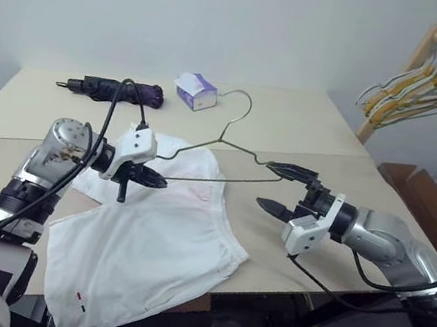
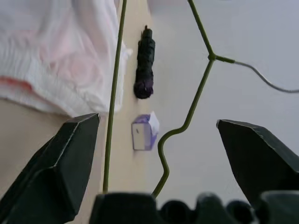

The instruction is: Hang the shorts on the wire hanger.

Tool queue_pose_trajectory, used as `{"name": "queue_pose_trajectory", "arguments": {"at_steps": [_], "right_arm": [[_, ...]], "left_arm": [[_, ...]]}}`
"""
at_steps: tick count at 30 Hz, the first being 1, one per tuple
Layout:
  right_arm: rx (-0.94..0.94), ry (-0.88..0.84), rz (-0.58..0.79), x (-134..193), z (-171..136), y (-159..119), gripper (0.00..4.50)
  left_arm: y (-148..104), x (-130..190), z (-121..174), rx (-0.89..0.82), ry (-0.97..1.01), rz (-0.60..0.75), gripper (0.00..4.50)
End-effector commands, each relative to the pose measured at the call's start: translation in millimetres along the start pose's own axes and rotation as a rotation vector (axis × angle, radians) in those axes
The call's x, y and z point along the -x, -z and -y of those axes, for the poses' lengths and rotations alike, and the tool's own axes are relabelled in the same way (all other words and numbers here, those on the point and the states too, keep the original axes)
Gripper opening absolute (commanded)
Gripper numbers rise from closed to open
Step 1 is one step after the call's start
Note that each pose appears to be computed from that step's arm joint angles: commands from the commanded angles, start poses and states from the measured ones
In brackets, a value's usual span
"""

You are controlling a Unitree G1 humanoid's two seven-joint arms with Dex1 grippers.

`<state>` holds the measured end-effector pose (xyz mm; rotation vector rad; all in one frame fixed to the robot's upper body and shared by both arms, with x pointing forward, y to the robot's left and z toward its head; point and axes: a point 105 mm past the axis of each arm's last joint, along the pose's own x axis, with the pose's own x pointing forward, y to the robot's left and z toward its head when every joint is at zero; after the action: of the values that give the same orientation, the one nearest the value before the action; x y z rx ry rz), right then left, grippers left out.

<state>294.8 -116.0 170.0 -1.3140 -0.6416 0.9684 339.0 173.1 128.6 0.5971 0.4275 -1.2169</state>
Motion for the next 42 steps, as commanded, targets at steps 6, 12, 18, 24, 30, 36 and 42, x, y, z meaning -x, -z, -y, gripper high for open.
{"name": "queue_pose_trajectory", "arguments": {"at_steps": [6,12,18,24,30,36,42], "right_arm": [[-0.660,-0.034,0.035,18.0,29.7,-11.5,4.45],[-0.808,-0.257,-0.108,33.2,32.4,-3.4,4.45],[-0.884,-0.388,-0.266,32.3,27.2,8.2,4.45],[-0.854,-0.462,-0.350,16.1,16.7,15.5,4.45],[-0.832,-0.511,-0.387,3.2,12.7,18.9,3.83],[-0.791,-0.555,-0.379,-1.7,12.3,12.4,1.77],[-0.756,-0.601,-0.396,0.8,3.0,12.8,0.03]], "left_arm": [[-11.8,17.3,5.6,-0.187,-0.054,0.023,0.00],[-15.9,23.8,14.7,-0.253,0.017,0.006,0.00],[-25.0,20.9,17.1,-0.300,0.067,0.013,0.00],[-32.6,17.6,13.8,-0.326,0.084,0.023,0.00],[-38.6,11.0,13.5,-0.354,0.109,0.031,0.00],[-40.4,7.9,14.2,-0.370,0.127,0.034,0.00],[-42.7,5.1,12.8,-0.371,0.132,0.045,0.00]]}}
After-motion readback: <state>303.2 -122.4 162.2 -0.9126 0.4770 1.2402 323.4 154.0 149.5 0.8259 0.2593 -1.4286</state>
